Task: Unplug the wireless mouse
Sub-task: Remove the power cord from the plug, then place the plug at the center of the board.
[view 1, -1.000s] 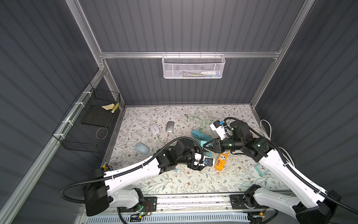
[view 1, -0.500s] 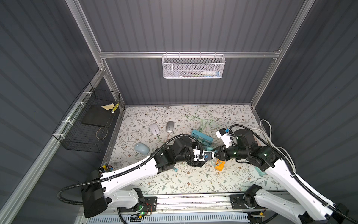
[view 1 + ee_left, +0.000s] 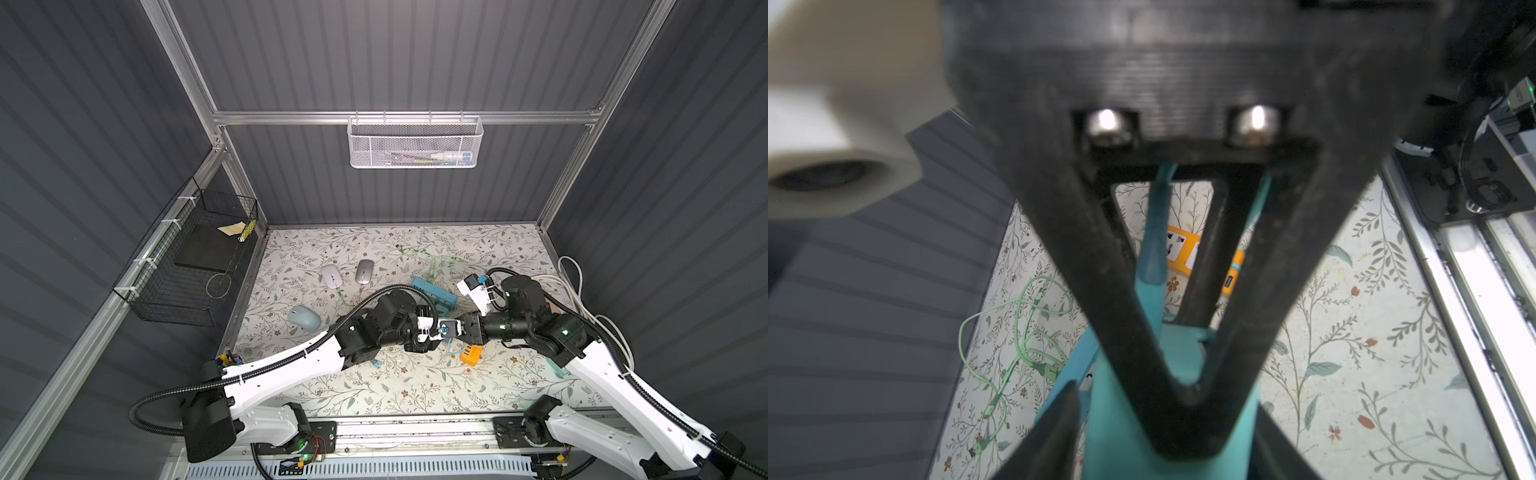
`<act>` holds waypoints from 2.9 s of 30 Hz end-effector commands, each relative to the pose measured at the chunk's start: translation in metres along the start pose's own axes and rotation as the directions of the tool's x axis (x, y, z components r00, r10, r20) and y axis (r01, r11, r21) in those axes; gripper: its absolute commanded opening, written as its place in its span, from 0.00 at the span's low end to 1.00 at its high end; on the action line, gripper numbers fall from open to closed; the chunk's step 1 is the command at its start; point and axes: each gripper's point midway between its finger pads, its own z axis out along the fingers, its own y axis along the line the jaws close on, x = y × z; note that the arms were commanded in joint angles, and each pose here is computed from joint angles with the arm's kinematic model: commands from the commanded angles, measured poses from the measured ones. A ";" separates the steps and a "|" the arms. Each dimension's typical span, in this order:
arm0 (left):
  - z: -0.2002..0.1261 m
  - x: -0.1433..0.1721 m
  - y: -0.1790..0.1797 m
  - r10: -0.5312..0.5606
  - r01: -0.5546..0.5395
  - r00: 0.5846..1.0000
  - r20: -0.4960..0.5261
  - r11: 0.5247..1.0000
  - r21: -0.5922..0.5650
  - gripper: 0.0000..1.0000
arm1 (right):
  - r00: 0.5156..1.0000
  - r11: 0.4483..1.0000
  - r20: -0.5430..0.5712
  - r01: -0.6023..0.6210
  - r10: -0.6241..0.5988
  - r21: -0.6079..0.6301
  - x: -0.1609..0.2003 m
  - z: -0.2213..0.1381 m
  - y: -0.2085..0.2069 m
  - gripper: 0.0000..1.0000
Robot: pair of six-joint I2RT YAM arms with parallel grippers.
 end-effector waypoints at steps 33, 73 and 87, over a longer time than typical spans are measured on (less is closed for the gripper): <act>0.003 0.005 0.002 0.019 -0.018 0.999 -0.047 0.999 0.028 0.00 | 0.991 0.988 0.118 0.042 -0.060 0.150 -0.013 -0.052 -0.009 0.00; 0.080 0.102 -0.137 0.018 0.209 0.945 -0.327 0.737 0.643 0.21 | 0.971 0.961 0.239 -0.051 -0.016 0.273 -0.024 -0.087 -0.050 0.00; 0.027 0.042 -0.016 -0.146 0.170 0.985 -0.094 0.925 0.340 0.64 | 0.985 0.944 0.157 -0.115 0.068 0.310 -0.022 -0.063 -0.084 0.00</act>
